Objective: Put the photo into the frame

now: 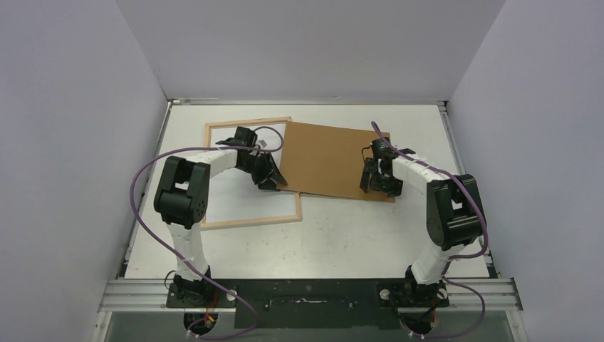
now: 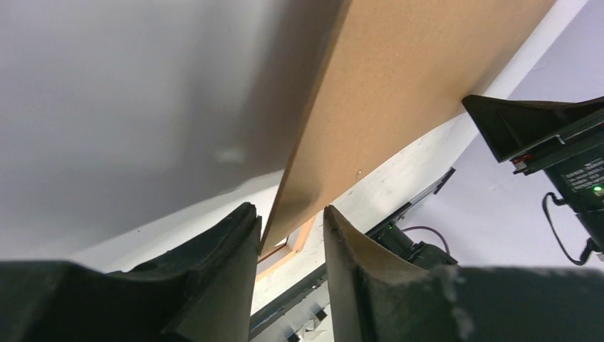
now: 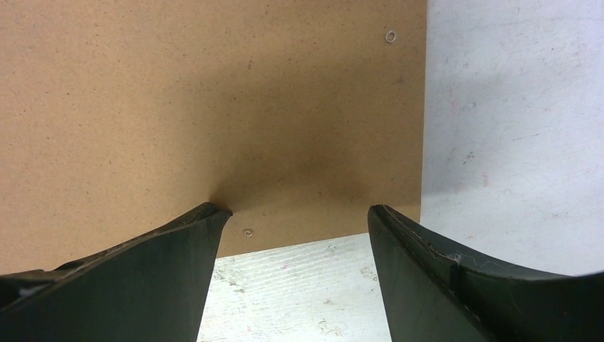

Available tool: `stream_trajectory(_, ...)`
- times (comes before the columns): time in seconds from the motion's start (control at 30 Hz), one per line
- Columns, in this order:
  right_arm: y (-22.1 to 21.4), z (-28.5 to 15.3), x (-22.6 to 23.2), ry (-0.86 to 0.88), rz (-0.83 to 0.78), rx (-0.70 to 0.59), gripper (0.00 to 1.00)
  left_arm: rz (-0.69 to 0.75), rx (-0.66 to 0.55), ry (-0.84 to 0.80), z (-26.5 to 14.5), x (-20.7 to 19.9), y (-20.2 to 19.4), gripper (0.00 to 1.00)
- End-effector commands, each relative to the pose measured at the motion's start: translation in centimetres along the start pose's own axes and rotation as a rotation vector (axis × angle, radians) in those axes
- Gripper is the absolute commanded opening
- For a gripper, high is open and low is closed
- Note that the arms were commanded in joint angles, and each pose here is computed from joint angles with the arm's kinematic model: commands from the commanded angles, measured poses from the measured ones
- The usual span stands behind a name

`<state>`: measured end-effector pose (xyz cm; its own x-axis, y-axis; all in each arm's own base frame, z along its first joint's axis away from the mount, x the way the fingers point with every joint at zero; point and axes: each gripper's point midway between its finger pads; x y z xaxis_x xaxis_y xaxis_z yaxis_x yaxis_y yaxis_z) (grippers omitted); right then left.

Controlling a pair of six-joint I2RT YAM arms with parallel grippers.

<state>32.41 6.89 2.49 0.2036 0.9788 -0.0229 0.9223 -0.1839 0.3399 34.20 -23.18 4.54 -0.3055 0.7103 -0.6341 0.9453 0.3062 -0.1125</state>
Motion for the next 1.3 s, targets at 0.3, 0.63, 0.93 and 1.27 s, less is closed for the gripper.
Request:
stream_trajectory(0.3, -1.4, 1.0, 0.0, -0.002, -0.012, 0.033, 0.75, 0.089, -0.047, -0.289, -0.7, -4.3, 1.6, 0.16)
stream_trajectory(0.63, 1.3, -2.1, 0.9, 0.044, -0.034, -0.079, 0.75, 0.125, -0.097, -0.317, -3.2, -5.4, 2.8, 0.00)
stream_trajectory(0.93, 5.6, -10.6, 5.5, 0.208, -0.256, -0.403, 0.76, 0.111, -0.096, -0.349, -7.9, -8.5, 3.2, 0.00)
stream_trajectory(1.27, 3.4, -15.0, 12.7, 0.270, -0.727, -0.634, 0.76, 0.045, -0.110, -0.387, -11.2, -10.6, 3.7, 0.00)
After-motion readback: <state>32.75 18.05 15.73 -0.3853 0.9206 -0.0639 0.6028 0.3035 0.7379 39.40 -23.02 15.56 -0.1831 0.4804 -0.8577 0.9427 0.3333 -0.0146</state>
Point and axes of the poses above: each gripper's point midway between its finger pads, its own z axis out along the fingers, its own x axis along the line the jaws close on, y = z × x, and after that the axes turned 2 degrees about -z, right-handed
